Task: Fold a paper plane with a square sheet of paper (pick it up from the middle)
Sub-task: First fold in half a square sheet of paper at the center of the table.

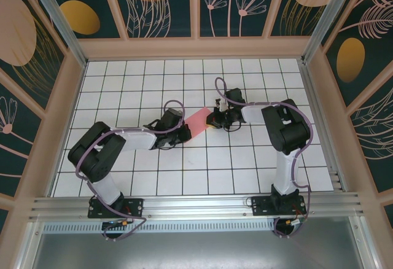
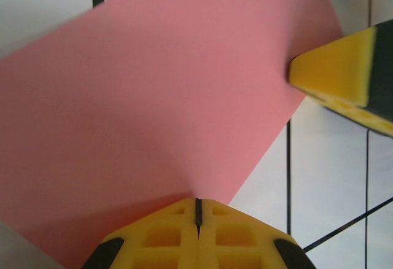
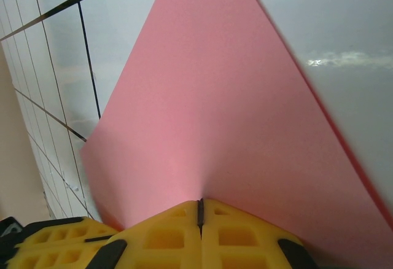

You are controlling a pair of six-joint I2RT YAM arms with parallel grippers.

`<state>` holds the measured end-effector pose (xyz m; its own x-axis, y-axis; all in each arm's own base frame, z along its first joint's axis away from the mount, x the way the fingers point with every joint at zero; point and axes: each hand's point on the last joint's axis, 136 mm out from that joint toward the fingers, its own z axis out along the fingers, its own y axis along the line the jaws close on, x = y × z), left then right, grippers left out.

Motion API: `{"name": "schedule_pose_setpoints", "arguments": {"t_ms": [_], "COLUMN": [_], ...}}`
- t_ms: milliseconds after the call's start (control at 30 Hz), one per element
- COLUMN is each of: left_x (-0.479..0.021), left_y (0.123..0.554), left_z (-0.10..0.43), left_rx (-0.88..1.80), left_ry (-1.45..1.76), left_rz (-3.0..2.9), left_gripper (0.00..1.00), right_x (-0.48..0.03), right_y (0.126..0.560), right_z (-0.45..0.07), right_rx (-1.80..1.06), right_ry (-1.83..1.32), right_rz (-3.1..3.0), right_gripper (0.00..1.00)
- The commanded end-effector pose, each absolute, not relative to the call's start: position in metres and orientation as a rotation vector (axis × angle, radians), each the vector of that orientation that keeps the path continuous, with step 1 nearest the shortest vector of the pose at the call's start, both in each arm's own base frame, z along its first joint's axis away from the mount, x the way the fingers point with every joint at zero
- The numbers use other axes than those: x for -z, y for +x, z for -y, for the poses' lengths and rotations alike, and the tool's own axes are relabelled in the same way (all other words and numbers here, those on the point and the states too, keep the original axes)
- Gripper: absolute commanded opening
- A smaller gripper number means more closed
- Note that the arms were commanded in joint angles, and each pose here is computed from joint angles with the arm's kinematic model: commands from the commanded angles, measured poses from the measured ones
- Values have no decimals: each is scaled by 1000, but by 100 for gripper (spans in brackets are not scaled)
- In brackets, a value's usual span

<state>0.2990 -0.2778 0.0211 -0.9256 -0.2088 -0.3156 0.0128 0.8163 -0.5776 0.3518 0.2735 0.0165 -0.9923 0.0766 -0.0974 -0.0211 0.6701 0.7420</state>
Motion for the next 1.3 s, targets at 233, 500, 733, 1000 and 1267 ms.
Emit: {"name": "schedule_pose_setpoints", "arguments": {"t_ms": [233, 500, 733, 1000, 1267], "left_x": [2, 10, 13, 23, 38], "left_y": [282, 280, 278, 272, 252], "left_z": [271, 266, 263, 251, 229], "left_rx": [819, 769, 750, 655, 535], "left_ry": [-162, -177, -196, -258, -331], "left_rz": [-2729, -2758, -2773, -2829, -2904], "left_gripper": [0, 0, 0, 0, 0], "right_x": [-41, -36, -17, 0, 7], "right_y": [365, 329, 313, 320, 364], "right_z": [-268, -299, -313, -302, -246], "right_rx": [-1187, -1174, -1159, -1051, -957], "right_ry": [-59, -180, -193, -187, 0], "right_rz": [-2636, -2689, -2758, -2805, -2760], "right_gripper": [0, 0, 0, 0, 0]}}
